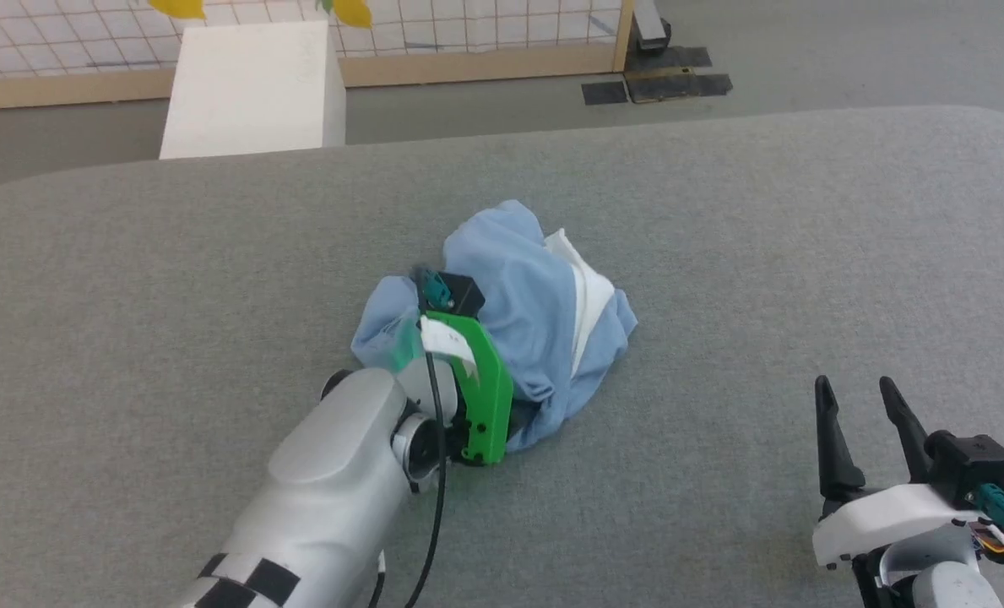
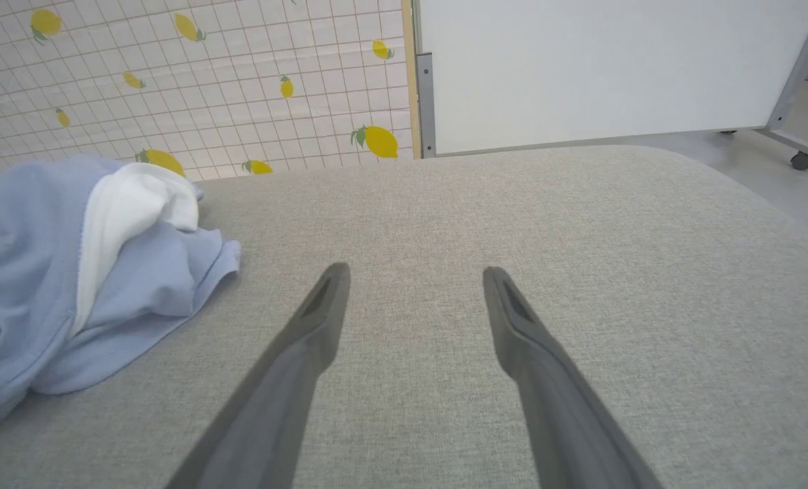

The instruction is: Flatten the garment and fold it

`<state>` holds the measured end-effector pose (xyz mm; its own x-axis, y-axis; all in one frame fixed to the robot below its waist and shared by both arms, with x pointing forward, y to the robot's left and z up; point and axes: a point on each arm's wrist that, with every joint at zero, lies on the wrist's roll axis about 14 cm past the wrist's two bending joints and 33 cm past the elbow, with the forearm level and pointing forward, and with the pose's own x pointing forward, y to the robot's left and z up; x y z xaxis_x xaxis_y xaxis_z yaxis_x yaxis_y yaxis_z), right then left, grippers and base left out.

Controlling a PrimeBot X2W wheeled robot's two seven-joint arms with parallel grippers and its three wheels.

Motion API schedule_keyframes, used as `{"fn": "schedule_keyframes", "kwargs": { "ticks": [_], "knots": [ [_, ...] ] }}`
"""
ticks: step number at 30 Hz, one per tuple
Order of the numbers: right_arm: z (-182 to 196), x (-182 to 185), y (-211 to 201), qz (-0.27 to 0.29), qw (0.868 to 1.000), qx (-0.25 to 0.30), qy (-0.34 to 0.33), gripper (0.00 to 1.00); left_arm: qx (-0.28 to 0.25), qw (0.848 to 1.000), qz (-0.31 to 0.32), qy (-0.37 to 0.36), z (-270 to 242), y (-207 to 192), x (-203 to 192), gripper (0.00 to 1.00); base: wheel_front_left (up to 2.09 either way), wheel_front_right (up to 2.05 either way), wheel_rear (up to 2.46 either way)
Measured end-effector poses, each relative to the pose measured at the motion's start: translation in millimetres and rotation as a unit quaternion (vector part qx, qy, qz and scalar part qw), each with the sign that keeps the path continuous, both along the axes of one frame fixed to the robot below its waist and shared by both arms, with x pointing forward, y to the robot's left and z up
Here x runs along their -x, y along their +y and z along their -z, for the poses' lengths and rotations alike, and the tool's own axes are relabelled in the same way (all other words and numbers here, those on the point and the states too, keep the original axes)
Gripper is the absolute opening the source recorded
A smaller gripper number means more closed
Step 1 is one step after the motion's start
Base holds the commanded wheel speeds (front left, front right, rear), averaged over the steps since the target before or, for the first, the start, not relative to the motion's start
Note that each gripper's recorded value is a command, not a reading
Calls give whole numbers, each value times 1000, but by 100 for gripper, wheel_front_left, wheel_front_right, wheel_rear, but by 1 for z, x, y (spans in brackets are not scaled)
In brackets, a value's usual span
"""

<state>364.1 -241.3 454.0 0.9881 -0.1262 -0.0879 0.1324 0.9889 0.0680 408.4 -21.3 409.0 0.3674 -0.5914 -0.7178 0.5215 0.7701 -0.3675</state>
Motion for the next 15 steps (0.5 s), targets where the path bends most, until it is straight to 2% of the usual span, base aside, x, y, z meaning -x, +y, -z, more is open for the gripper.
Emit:
{"fn": "schedule_keyframes", "kwargs": {
  "ticks": [5,9,12,15],
  "knots": [
    [-4,-2,9,-12,1000,-5,-7,100,55,996,-39,-49,-48,14,-24,100,0,0,0],
    [-10,-4,18,-25,999,-10,-17,100,99,982,-95,-132,-103,41,-53,100,0,0,0],
    [-12,-5,24,-35,999,-14,-21,100,129,957,-152,-213,-145,73,-71,100,0,0,0],
    [-15,-7,30,-43,999,-15,-25,100,149,918,-209,-303,-184,114,-82,100,0,0,0]
  ]
}}
